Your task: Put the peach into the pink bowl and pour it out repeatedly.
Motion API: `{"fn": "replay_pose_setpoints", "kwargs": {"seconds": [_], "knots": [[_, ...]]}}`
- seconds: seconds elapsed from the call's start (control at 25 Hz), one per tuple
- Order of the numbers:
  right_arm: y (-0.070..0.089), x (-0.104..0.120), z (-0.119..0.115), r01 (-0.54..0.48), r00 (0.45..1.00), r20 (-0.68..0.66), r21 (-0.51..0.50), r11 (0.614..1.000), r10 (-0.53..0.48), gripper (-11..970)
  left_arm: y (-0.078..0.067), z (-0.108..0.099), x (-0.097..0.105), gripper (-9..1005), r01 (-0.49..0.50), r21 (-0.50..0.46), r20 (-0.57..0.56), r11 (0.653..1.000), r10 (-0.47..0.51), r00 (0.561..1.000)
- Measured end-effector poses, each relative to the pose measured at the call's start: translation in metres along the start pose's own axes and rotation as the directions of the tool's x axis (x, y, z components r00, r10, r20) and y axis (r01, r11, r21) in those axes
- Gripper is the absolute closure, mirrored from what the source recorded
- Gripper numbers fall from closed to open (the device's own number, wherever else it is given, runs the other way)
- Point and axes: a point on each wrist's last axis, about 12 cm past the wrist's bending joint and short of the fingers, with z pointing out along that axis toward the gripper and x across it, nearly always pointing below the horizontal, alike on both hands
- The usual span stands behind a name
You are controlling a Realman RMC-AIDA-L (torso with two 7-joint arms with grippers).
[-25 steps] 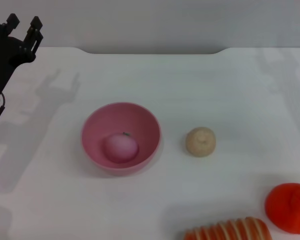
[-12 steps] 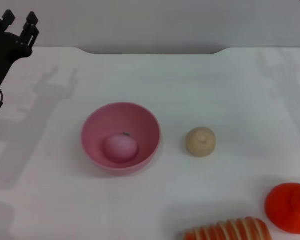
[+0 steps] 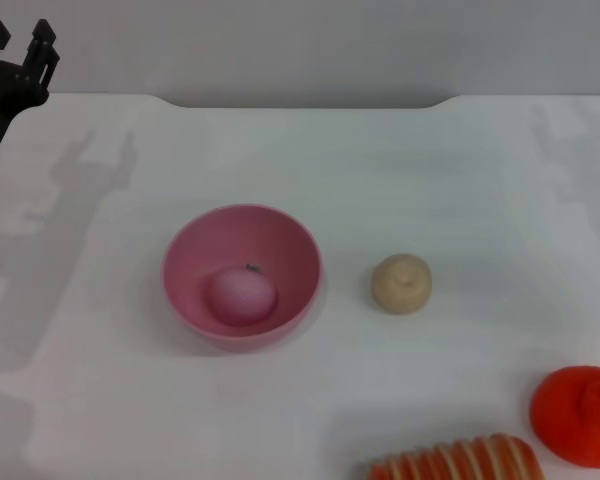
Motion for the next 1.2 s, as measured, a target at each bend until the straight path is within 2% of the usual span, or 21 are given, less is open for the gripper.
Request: {"fn": "replay_pose_setpoints", "kwargs": {"seconds": [0.44,0.96,1.2], "knots": [[-0.015,-0.001,-0.014,0.051,0.999,-0.011,0.046,0.998,-0.051,341,0.003,-0.001,-0.001,451,0.000,-0.005,-0.001,1.000,0.000,1.000],[-0.020,-0.002,-0.012,0.052,0.999,-0.014,0.071,0.996,-0.051,341,0.001,-0.001,0.001,451,0.001,-0.001,-0.012,1.000,-0.001,1.000],[-0.021,-0.002,-0.013,0.057,0.998,-0.023,0.067,0.996,-0.056,341,-0.005,-0.008,0.008,451,-0.013,0.041,-0.044,0.999,0.015,0.999]]}}
